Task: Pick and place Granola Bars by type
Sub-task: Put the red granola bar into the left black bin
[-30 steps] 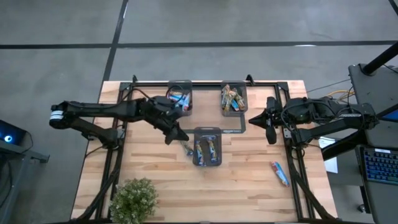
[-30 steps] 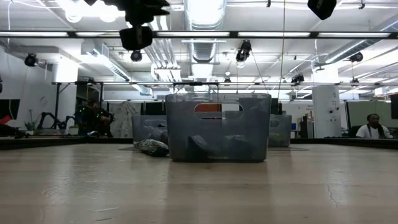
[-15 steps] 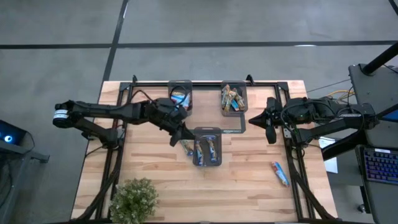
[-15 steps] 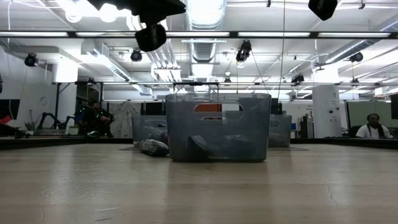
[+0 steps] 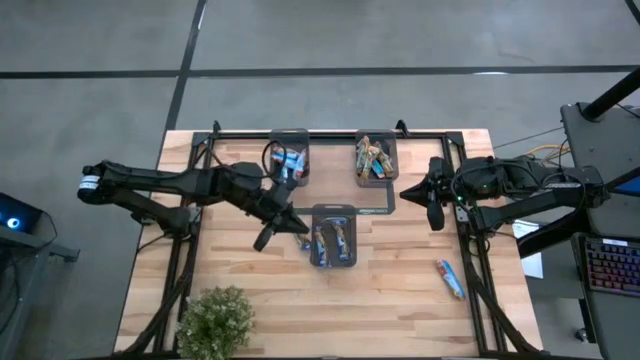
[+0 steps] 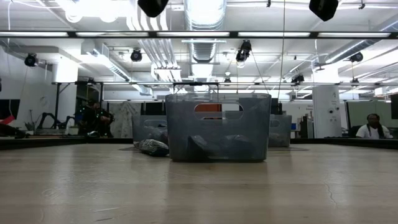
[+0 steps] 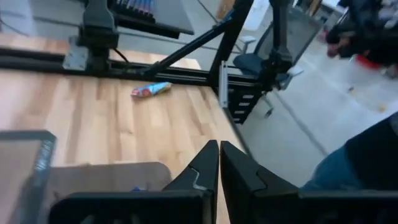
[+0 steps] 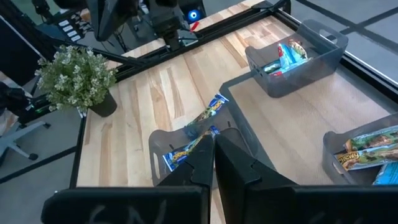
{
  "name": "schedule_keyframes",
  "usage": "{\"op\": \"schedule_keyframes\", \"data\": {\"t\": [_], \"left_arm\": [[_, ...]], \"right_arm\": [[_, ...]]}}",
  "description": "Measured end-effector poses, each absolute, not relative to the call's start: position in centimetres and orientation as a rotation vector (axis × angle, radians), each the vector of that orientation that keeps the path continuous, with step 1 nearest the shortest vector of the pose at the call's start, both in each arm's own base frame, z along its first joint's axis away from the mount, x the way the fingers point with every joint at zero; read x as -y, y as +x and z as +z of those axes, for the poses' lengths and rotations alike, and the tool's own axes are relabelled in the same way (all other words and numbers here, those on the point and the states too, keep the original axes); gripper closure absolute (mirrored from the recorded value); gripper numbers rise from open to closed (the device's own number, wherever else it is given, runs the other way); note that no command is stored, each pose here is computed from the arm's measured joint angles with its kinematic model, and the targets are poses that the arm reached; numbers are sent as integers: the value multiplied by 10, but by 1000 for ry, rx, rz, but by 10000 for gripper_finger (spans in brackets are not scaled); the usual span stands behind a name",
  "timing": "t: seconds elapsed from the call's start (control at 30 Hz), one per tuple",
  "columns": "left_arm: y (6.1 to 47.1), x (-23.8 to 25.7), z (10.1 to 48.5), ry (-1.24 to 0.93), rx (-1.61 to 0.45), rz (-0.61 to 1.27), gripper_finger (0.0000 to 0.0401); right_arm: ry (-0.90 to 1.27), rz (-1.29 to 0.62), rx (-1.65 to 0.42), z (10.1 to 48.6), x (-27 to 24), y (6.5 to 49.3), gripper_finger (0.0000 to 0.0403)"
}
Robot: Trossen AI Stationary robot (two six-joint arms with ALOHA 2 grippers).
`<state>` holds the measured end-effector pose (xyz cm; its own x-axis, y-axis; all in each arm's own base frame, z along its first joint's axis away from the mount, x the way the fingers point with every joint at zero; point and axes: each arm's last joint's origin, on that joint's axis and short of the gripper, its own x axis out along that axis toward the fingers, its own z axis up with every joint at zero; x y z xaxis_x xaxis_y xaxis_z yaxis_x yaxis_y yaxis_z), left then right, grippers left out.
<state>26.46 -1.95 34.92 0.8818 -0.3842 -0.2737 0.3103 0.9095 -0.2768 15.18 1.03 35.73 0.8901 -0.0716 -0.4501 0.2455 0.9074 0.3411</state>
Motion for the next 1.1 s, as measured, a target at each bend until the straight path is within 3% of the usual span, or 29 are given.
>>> {"op": "schedule_keyframes", "data": {"t": [0.2,0.53,0.7,1.1], "left_arm": [[265,18,348,-315,-351,-366,376],[265,19,352,-361,-351,-381,247],[265,19,352,-351,-353,-382,202],[254,16,327,-73,-575,-334,185]], "right_arm": [[407,-176,-467,354,-11,157,394],[414,-196,-531,344,-13,174,394],[431,-206,-551,341,-13,179,394],[485,-215,-553,340,-14,181,394]]}}
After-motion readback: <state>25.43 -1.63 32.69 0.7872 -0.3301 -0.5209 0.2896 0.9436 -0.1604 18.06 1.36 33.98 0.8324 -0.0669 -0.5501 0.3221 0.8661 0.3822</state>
